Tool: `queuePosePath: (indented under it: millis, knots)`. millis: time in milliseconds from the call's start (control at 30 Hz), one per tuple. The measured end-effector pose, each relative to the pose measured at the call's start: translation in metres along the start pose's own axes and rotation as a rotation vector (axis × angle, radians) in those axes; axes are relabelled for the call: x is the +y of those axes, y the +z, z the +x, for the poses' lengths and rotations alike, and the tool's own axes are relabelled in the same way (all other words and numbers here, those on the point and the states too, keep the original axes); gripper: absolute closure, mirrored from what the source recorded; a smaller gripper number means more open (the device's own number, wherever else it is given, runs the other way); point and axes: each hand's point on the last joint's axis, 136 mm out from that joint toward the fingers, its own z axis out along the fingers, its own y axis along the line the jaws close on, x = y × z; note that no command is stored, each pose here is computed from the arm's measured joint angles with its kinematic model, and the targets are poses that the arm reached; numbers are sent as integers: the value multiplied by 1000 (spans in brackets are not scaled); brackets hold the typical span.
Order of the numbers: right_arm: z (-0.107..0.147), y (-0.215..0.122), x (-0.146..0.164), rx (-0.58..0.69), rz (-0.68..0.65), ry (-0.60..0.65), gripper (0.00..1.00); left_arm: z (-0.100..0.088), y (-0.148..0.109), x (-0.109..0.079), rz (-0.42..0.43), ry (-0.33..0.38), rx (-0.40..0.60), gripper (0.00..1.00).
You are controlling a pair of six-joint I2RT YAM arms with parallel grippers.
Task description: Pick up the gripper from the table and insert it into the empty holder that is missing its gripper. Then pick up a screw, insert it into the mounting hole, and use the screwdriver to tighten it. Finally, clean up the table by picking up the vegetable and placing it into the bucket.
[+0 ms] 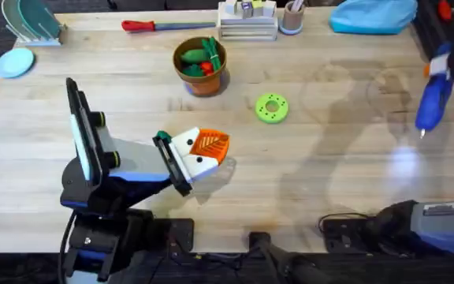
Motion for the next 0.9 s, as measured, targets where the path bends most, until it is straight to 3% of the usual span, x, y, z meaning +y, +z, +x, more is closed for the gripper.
queuePosePath:
  millis: [267, 467, 567, 667, 900]
  knots:
    - [-79, -104, 50, -426, -101, -41, 980, 0, 0, 0, 0, 0, 0, 995]
    - [-121, -219, 126, -808, -315, -136, 980, 0, 0, 0, 0, 0, 0, 995]
    - [-122, -279, 172, -971, -436, -222, 980, 0, 0, 0, 0, 0, 0, 995]
    - [-109, -318, 215, -1075, -567, -292, 980, 0, 0, 0, 0, 0, 0, 995]
    - [-74, -348, 311, -1192, -878, -381, 980, 0, 0, 0, 0, 0, 0, 995]
